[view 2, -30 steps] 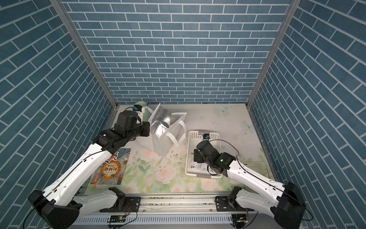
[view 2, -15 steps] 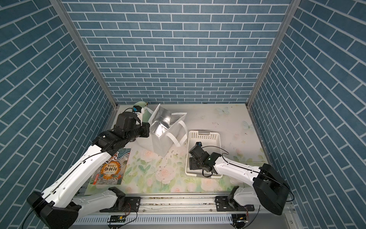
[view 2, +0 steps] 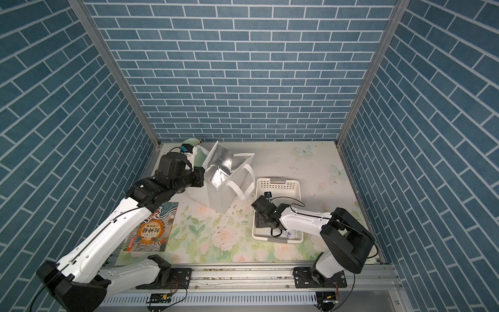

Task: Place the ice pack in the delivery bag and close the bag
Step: Pick up the ice pack from the bin.

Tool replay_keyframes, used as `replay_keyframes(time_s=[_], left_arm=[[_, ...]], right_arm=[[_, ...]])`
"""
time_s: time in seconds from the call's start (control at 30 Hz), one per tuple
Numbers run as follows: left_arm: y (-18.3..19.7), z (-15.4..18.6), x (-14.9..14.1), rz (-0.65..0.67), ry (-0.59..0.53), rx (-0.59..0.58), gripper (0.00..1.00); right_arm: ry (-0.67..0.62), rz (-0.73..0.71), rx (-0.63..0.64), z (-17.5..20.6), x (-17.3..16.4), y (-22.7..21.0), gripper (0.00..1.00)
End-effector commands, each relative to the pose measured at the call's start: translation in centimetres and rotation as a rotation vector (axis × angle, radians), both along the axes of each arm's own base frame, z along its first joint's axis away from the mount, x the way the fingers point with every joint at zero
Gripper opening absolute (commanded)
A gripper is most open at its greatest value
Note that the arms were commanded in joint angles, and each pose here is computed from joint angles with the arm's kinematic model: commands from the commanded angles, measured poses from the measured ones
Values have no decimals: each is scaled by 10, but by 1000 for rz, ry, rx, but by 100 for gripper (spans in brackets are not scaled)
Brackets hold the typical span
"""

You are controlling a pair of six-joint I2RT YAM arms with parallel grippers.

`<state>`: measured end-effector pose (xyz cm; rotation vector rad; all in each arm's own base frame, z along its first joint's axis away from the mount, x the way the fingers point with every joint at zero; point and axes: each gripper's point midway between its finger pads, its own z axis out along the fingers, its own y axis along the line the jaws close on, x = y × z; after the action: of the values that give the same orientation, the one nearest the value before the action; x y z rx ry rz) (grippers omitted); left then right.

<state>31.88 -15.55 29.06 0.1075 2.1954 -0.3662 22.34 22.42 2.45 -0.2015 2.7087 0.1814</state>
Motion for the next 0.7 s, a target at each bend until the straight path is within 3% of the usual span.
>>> replay_keyframes(time_s=[0.0,0.23,0.5,0.67], left_arm=[[0,-5,0,2,15,-5,0],[0,-5,0,3,13,-5,0],[1,-5,-1,6,11,-2,0],[2,-5,-1,6,9,-2,0]], right_arm=[[-31,-38,-10,0,13,-2,81],[-31,-72,-61,-13,20,-17,74],[-105,-68,-11,10,29,-12,42],[-185,-71,35,40,34,-14,32]])
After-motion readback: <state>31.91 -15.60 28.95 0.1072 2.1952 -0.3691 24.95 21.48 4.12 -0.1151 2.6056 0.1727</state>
